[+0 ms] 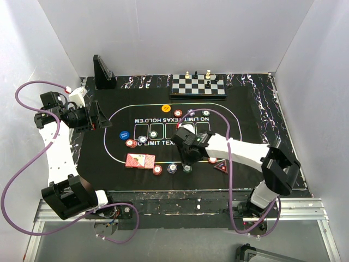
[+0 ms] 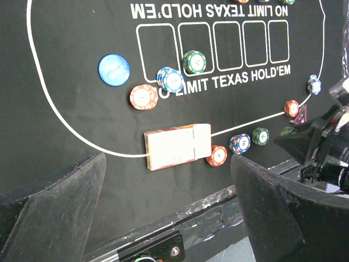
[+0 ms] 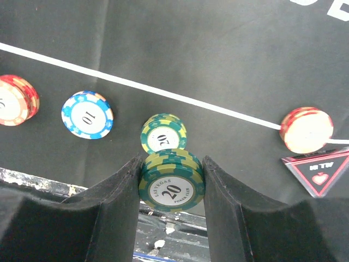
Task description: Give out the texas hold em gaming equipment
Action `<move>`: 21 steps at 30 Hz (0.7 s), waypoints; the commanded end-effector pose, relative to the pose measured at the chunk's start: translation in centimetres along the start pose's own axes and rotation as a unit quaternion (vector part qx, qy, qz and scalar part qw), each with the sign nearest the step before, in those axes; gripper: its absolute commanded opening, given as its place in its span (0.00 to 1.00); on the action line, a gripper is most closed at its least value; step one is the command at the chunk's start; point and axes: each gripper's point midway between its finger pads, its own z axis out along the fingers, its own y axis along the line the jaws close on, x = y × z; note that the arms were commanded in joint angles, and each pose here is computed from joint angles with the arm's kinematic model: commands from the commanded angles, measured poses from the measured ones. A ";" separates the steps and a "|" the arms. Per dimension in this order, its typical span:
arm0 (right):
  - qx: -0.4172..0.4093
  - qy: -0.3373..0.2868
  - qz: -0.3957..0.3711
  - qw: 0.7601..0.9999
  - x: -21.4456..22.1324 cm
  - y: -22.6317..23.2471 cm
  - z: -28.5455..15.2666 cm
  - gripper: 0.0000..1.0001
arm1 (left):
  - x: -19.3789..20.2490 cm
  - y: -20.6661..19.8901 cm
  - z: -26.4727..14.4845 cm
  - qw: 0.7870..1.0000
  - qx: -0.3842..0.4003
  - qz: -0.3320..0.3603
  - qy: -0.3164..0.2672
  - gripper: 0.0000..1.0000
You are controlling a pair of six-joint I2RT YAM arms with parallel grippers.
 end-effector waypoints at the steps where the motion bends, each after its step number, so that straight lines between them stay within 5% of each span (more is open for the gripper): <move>1: 0.016 -0.036 0.035 0.999 -2.4 -2.5 -2.3 0.29 | -0.5 -0.5 -0.3 1.000 0.009 0.006 -0.013 1.00; 12: 0.074 -0.029 0.147 0.986 -4.2 -12.6 0.5 0.25 | -0.4 -0.5 -0.2 1.000 0.011 0.008 -0.010 1.00; 21: 0.107 -0.001 0.166 0.980 -4.2 -15.5 3.5 0.23 | -0.8 -0.4 -0.4 1.000 0.007 0.012 -0.010 1.00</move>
